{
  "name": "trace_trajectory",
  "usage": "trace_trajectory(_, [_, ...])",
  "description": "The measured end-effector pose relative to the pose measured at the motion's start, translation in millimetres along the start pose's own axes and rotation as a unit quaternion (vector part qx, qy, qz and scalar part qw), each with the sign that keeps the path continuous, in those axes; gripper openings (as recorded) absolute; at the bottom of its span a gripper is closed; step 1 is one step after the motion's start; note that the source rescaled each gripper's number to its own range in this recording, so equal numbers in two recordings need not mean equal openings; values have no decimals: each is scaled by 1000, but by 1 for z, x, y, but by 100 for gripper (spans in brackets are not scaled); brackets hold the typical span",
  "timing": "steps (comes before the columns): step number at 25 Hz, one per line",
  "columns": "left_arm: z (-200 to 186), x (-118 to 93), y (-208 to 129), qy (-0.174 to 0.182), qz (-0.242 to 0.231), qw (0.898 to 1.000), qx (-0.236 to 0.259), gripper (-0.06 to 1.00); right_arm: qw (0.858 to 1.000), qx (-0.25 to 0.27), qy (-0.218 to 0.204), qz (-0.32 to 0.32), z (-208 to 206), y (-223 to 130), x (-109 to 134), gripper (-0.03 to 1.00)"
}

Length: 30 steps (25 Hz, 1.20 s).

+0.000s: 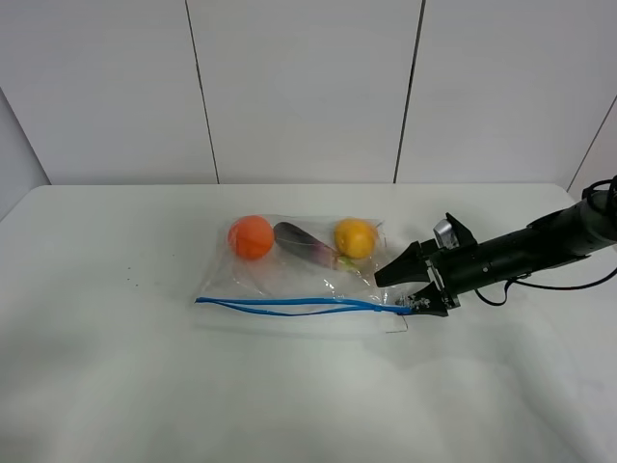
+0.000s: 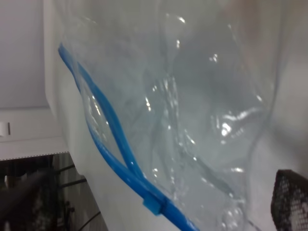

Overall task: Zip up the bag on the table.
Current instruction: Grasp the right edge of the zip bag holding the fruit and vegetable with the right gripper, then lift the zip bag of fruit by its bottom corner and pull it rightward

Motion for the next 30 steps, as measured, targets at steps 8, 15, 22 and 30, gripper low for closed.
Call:
trace_trajectory(8, [0, 0, 0, 0, 0, 1000, 0, 100, 1000, 2, -4, -7, 10, -1, 5, 80])
trace_trajectory(15, [0, 0, 0, 0, 0, 1000, 0, 100, 1000, 3, -6, -8, 11, -1, 5, 55])
trace_trajectory(22, [0, 0, 0, 0, 0, 1000, 0, 100, 1000, 4, -7, -9, 11, -1, 5, 35])
trace_trajectory(30, [0, 0, 0, 0, 0, 1000, 0, 100, 1000, 13, 5, -8, 11, -4, 7, 0])
Point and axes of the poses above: a point on each arm's last joint axis where the gripper is mounted, z pointing out along that axis toward the gripper, x along the wrist's bending axis when the last joint is at zero, y = z × x, the point moved 2 cm from there along z, pointing out along that axis toward the gripper, and after that the axes turned 14 degrees about z, right-handed, at the moved point
